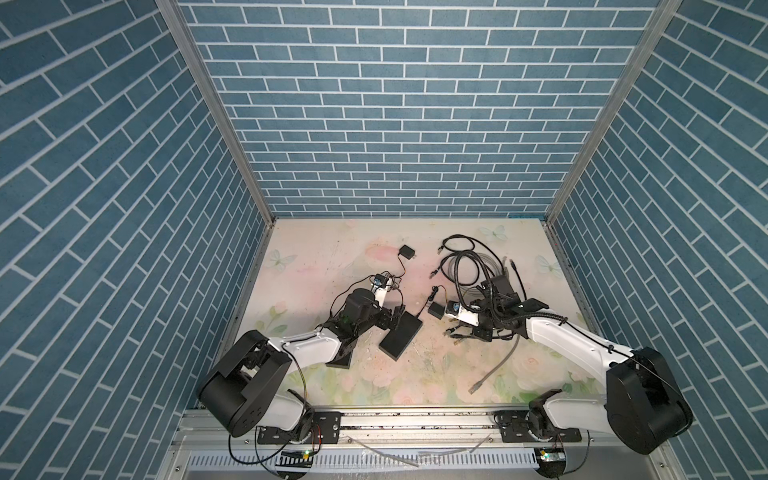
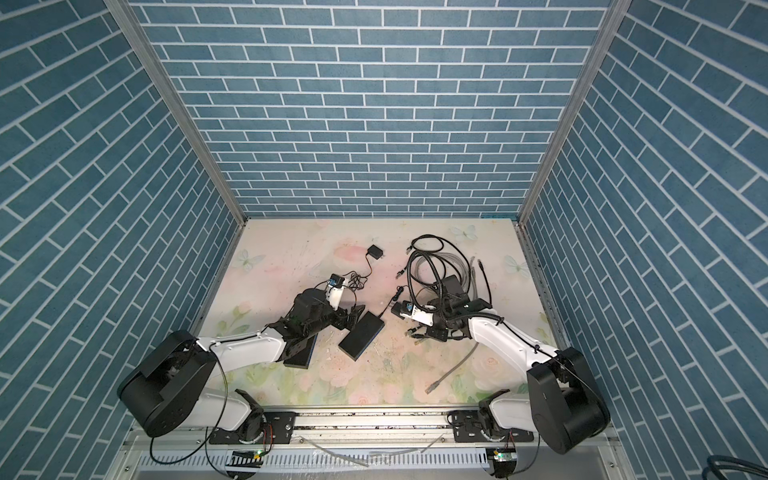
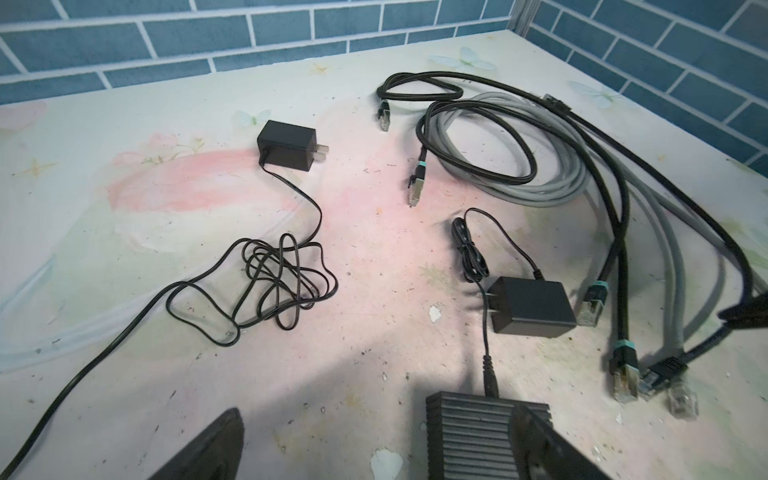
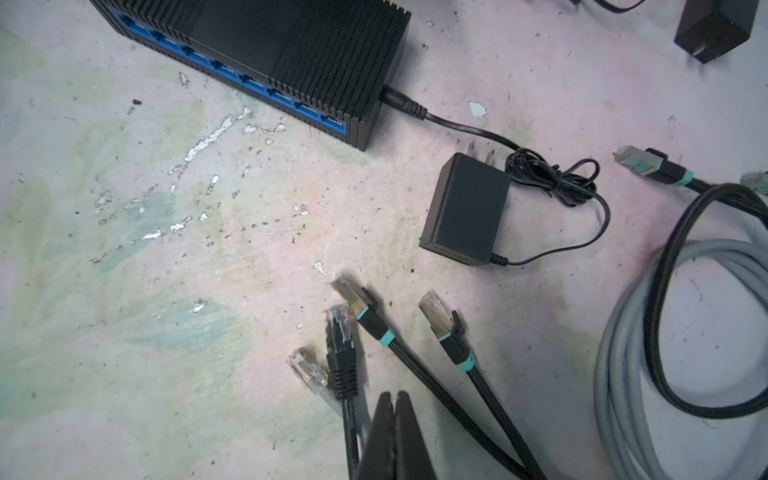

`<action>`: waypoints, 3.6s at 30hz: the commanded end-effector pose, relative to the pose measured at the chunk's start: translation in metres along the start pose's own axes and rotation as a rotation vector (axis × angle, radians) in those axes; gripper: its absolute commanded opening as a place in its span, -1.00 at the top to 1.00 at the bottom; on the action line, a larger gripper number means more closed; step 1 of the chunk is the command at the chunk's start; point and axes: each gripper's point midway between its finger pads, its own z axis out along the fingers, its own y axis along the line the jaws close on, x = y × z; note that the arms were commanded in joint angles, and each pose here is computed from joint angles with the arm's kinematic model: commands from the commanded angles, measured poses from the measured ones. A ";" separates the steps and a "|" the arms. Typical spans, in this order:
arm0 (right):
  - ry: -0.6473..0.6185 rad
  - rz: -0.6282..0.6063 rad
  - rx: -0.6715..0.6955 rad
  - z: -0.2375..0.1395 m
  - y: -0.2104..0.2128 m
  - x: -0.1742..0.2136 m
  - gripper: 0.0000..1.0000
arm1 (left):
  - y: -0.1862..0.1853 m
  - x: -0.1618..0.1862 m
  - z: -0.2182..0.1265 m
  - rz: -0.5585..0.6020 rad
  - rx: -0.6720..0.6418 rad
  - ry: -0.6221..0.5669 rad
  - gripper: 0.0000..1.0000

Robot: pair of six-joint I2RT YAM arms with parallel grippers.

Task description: Insert the plug into the switch port

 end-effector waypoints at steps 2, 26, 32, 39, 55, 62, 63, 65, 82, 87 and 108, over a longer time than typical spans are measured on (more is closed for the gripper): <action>0.088 0.002 -0.088 0.005 0.019 0.020 0.56 | -0.006 -0.020 -0.010 0.056 0.028 -0.092 -0.99; 0.240 0.040 -0.095 0.013 0.017 0.065 0.51 | 0.005 -0.025 -0.021 0.040 -0.030 -0.183 -0.99; 0.214 0.051 -0.123 0.016 0.021 0.061 0.52 | -0.006 -0.021 -0.016 0.047 0.039 -0.171 -0.99; 0.200 0.054 -0.151 0.020 0.024 0.057 0.52 | -0.010 -0.023 -0.016 0.056 0.058 -0.195 -0.99; 0.117 -0.035 -0.019 0.002 0.007 0.034 0.96 | -0.024 -0.012 -0.011 0.152 0.138 -0.090 -0.99; 0.027 -0.108 0.086 -0.010 -0.005 0.010 0.98 | -0.046 -0.009 -0.012 0.253 0.264 -0.086 -0.99; 0.011 -0.121 0.097 -0.011 -0.005 0.006 0.99 | -0.052 -0.006 -0.014 0.283 0.303 -0.094 -0.99; -0.009 -0.142 0.122 -0.011 -0.007 0.000 0.98 | -0.061 -0.008 -0.019 0.320 0.351 -0.134 -0.99; -0.111 -0.213 0.221 -0.005 -0.009 -0.022 0.98 | -0.114 -0.004 -0.013 0.502 0.607 -0.042 -0.47; -0.137 -0.224 0.229 -0.009 -0.006 -0.028 0.98 | -0.122 -0.004 -0.007 0.570 0.656 -0.094 -0.48; -0.148 -0.250 0.224 -0.009 -0.001 -0.033 0.98 | -0.138 -0.025 0.023 0.559 0.737 -0.175 -0.06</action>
